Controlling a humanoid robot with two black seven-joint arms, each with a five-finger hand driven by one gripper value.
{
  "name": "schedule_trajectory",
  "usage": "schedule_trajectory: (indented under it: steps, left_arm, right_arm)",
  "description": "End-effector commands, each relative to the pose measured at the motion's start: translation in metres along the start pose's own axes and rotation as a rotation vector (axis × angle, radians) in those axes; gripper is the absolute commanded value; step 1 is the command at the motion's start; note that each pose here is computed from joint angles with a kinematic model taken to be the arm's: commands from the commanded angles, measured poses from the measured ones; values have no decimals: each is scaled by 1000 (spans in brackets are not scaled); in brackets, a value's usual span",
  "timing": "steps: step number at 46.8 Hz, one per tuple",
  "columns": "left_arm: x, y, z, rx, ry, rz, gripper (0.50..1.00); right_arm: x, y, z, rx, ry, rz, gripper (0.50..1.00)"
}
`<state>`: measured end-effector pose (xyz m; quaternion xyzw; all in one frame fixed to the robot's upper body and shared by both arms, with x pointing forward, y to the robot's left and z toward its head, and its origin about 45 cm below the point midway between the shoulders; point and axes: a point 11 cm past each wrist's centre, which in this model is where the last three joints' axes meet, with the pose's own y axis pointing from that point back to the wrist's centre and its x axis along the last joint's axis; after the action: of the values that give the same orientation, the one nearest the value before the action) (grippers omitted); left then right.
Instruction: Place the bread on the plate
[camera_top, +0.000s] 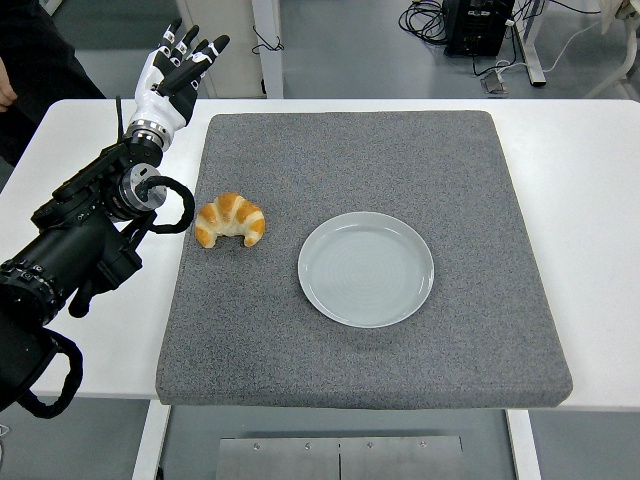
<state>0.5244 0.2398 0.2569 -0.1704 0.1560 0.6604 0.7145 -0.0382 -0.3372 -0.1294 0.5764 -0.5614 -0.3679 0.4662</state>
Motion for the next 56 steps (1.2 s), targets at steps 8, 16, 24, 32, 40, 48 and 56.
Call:
schedule_trajectory:
  steps: [8,16,24,32,40,48,56]
  left_arm:
    - [-5,2,-5,23,-56,-36,968]
    - [-16,4,-10,75,-77,-88,965]
    - [-15,11,-4,127,-152,-147,963]
    - [-13,19,0,152,-247,-204,961]
    - [-17,29,-9,194,-389,-268,946]
    - [-19,36,-12,197,-534,-334,946]
    - [-28,47,1,174,-660,-432,946]
  right_arm:
    - [0,0,0,0,0,0,1000]
    - [0,0,0,0,-1,0,1000]
    - [0,0,0,0,-1,0,1000]
    - [0,0,0,0,-1,0,1000]
    - [0,0,0,0,-2,-1,1000]
    - [0,0,0,0,-1,0,1000]
    - [0,0,0,0,0,0,1000]
